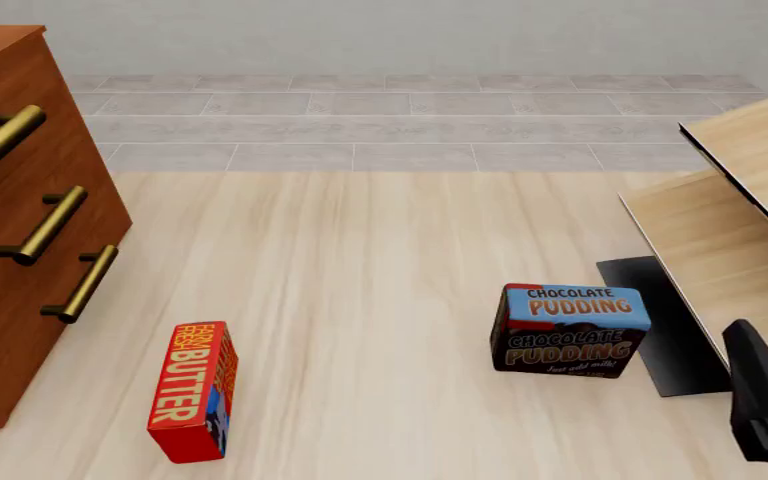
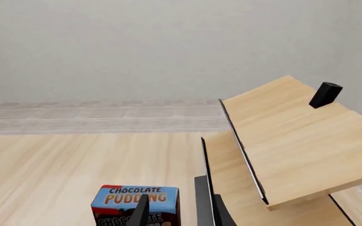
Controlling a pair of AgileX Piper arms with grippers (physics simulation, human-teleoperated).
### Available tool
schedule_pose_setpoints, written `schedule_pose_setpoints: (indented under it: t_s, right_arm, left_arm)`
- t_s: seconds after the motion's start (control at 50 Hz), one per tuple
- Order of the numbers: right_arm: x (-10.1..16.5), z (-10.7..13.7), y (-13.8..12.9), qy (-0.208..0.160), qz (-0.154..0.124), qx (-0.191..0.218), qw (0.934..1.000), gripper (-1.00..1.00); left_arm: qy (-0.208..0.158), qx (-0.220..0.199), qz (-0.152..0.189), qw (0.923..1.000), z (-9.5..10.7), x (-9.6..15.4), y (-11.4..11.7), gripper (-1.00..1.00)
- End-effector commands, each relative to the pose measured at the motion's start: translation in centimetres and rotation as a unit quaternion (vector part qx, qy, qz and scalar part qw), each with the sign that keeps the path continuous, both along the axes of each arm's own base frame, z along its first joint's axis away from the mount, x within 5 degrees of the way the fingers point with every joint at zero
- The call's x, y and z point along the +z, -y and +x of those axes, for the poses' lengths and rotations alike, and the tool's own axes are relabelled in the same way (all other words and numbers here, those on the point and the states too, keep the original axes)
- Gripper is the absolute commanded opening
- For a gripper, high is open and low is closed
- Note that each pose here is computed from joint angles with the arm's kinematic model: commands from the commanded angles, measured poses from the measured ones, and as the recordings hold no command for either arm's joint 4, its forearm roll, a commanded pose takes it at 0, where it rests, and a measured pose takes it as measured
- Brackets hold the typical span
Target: Close the top drawer of the cabinet and put the bowl on top of it.
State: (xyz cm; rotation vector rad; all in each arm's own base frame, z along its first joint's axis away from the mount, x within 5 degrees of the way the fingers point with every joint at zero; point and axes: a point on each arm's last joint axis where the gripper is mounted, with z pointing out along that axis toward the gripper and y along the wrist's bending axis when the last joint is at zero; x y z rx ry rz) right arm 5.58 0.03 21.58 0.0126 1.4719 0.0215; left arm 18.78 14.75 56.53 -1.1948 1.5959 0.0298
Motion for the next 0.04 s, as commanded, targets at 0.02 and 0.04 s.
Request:
schedule_pose_setpoints:
  t_s: [0.02,0.04]
  right_arm:
    - [-0.02,0.00,0.00,0.001,0.001,0.000,1.0000,1.00]
    - [0.00,0.00,0.00,0.001,0.001,0.000,1.0000,1.00]
  left_arm:
    - [0.029,0.001,0.017,0.9994,-1.58,1.56,1.26,1.00]
    - [0.032,-0.001,0.022,0.9992,-1.76,1.80,1.49,1.00]
